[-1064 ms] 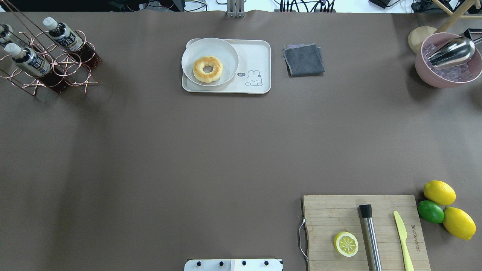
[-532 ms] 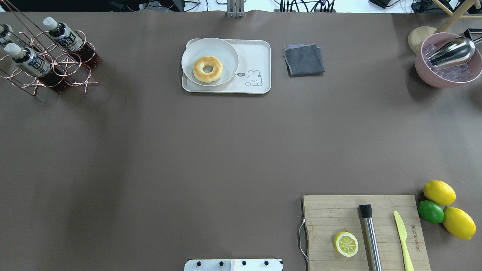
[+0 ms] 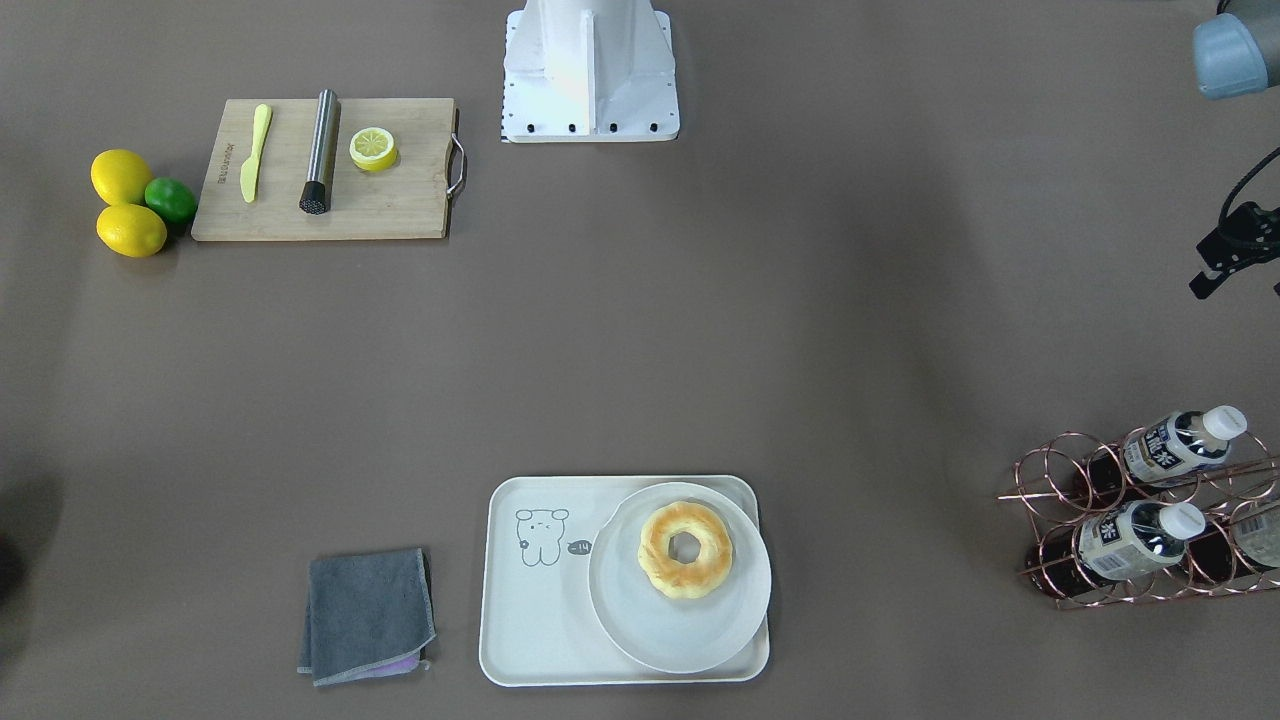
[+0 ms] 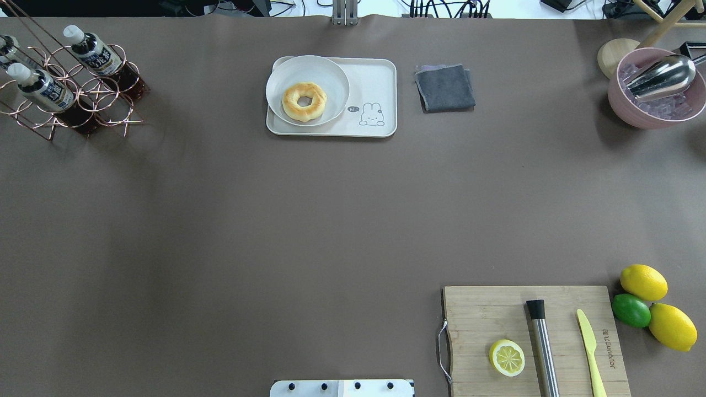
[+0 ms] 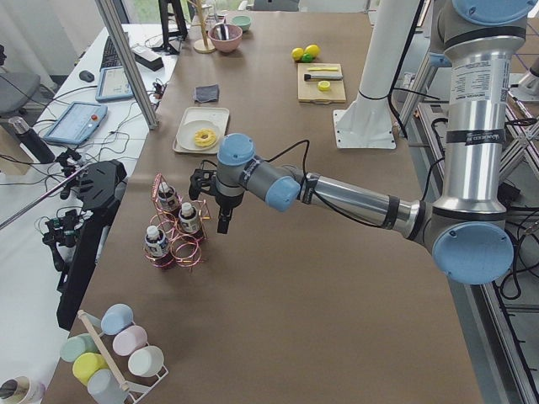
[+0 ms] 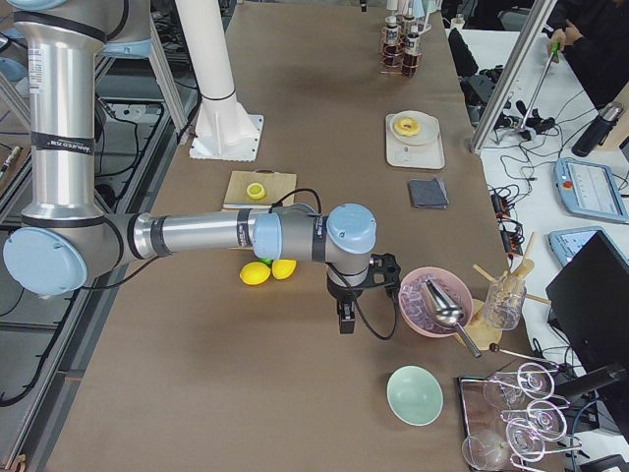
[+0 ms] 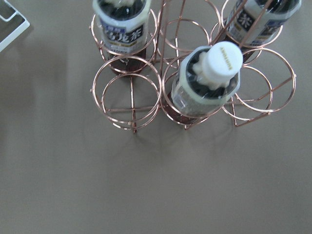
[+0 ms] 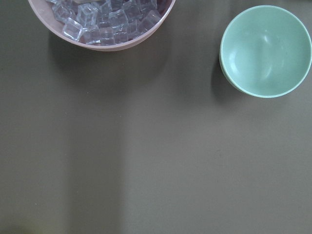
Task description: Place tea on tray
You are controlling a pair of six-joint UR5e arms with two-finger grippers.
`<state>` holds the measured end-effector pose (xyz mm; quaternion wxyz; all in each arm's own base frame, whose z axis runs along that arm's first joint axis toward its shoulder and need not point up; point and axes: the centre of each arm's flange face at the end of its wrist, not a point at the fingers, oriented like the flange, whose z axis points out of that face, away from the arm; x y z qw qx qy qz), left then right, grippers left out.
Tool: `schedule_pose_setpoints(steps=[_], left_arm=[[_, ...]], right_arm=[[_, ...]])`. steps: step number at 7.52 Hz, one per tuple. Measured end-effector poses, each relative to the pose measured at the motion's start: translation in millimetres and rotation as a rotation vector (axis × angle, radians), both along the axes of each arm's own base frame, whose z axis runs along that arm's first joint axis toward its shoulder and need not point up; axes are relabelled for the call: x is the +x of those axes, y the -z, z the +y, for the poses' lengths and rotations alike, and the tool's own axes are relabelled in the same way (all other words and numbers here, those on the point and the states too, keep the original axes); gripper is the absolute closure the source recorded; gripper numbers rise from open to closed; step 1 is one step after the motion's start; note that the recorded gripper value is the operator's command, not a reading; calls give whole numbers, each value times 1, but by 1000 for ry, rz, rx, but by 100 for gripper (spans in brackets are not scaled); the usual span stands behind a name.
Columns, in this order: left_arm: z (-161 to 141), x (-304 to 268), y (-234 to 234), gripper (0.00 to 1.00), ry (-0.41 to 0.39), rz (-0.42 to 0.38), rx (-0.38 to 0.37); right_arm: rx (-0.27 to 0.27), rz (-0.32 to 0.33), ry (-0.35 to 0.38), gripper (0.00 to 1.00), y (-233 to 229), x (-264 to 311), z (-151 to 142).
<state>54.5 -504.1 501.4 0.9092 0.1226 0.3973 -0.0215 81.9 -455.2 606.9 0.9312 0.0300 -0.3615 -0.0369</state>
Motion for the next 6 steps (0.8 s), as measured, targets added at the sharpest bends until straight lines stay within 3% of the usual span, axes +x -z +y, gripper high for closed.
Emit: schedule_pose_setpoints(steps=[3,6], left_arm=[[-53,38,24,2,-19,-26,62],[-74,52,31,2,-35,-9,131]], right_arm=[[-15,-7,-7,0,-3,-1,5],[-18,-8,-14,0,-2,1,6]])
